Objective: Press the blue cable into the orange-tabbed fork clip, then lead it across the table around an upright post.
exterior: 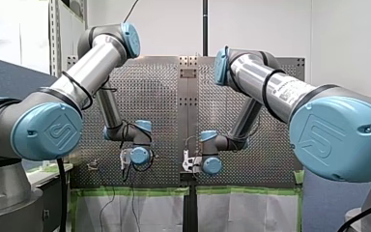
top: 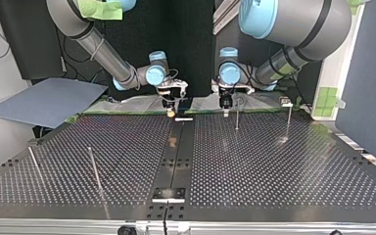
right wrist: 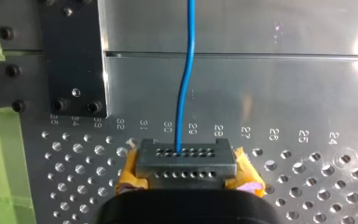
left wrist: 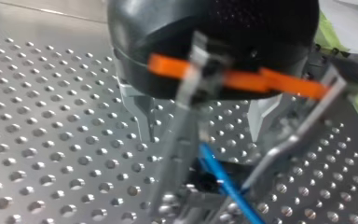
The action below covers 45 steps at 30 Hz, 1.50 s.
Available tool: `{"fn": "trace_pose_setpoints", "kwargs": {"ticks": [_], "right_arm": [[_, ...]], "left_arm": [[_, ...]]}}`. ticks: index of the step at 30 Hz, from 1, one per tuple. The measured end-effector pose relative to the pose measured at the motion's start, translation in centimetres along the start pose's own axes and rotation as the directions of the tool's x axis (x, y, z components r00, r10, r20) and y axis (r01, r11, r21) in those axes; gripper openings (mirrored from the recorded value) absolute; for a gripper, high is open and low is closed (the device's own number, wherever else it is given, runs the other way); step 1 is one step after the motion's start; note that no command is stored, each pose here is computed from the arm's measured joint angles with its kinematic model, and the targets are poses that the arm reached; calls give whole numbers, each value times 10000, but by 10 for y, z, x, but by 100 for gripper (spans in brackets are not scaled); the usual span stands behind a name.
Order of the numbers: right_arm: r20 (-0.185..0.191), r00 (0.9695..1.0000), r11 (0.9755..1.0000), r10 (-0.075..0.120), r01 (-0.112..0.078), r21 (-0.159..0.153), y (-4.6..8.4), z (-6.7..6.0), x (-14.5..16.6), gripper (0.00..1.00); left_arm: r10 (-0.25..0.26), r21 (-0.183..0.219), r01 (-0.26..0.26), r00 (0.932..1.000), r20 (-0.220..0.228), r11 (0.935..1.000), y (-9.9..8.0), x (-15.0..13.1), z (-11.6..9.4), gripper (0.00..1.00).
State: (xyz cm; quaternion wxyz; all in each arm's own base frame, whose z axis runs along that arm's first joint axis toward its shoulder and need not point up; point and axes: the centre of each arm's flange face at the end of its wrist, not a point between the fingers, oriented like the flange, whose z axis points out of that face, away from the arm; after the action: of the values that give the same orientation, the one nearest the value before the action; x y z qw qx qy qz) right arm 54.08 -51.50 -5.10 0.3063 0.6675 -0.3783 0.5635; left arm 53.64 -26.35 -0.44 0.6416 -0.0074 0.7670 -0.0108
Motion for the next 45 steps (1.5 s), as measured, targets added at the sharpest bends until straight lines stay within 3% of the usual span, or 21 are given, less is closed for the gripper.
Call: {"fn": "trace_pose_setpoints", "kwargs": {"ticks": [7,28,30,31,32,33,35,36,38,45], "right_arm": [[0,10000,10000,-4,4,16,-1,0,0,0],[168,9999,10000,-18,18,12,-1,-2,-2,0],[169,9999,10000,-18,17,6,-1,-2,-2,0],[172,9998,10000,-17,17,4,0,-2,-2,0],[172,9999,10000,-17,17,3,0,-2,-2,0],[171,9999,10000,-17,17,2,0,-2,-2,0],[172,9999,10000,-17,17,1,0,-2,-2,0],[169,9999,10000,-16,16,1,0,-2,-2,0],[170,9999,10000,-16,16,0,0,-2,-2,0],[152,9999,10000,-13,14,-1,0,-1,-1,0]], "left_arm": [[-63,-11,63,10000,22,10000,-2,0,10,100],[-125,-29,126,9999,94,9999,1,-3,13,100],[-138,-12,138,9998,125,9999,0,-4,13,94],[-151,0,151,9998,145,9999,-1,-4,13,84],[-168,16,168,9997,172,9999,-1,-4,13,68],[-191,43,190,9996,208,9998,-2,-4,13,68],[-215,80,213,9995,252,9997,-3,-5,13,36],[-226,96,223,9994,281,9997,-4,-5,13,36],[-232,102,229,9992,315,9997,-5,-5,13,0],[-394,-275,406,9983,431,9988,-5,-6,11,0]]}}
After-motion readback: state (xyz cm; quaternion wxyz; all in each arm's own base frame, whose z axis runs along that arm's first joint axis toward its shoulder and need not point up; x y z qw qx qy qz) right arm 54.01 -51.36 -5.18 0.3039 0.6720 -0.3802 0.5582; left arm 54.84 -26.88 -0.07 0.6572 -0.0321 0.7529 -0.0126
